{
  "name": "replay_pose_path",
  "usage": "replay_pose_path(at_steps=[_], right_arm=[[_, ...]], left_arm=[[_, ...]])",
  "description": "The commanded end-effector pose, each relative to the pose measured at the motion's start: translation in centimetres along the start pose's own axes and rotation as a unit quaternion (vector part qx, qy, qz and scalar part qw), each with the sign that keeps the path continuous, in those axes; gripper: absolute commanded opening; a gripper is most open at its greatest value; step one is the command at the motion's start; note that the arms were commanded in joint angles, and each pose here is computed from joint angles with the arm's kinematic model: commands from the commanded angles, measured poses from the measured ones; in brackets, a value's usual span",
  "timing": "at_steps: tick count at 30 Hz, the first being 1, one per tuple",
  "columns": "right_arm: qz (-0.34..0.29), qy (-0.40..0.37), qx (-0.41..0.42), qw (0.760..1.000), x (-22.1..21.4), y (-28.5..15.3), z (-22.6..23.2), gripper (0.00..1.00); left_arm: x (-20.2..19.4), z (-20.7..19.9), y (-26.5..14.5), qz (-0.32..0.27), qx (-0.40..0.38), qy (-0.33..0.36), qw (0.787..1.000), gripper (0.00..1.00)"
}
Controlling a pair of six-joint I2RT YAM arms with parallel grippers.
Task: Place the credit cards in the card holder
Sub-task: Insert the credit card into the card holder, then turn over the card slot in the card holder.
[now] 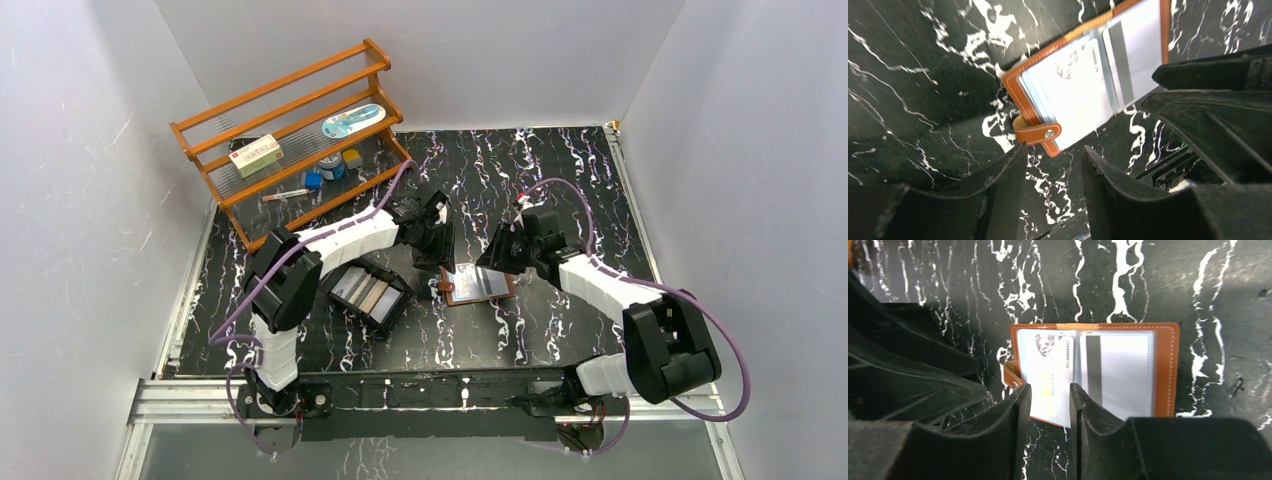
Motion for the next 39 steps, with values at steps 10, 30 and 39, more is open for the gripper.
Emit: replay_pose_path(at_steps=[10, 30, 39], right_arm=[[0.005, 0.024, 0.040, 0.999, 1.5, 1.4, 1.4, 0.43], [0.069, 0.054, 0.013, 0.996, -2.8, 4.4, 0.0, 0.44], [0.069, 0.092, 0.055, 0.992, -4.0, 3.2, 1.5, 0.39]], left_arm=[[2.7, -1.6, -0.7, -0.035, -0.063, -0.022, 0.997, 0.44], [2.4, 3.2, 3.4, -0.011, 0.005, -0.026, 1.000, 0.18], [2.5, 2.4, 3.9, -0.002, -0.020, -0.013, 1.000, 0.06]])
Point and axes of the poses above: each gripper's point midway between its finger pads, its own y axis out along the fingers, its own z axis along the line the jaws close on, x = y × z, the point moved 3 cm from there along -y, back along the fingers, and after that the axes turned 8 degrees about -y, right-handed, at the moved point
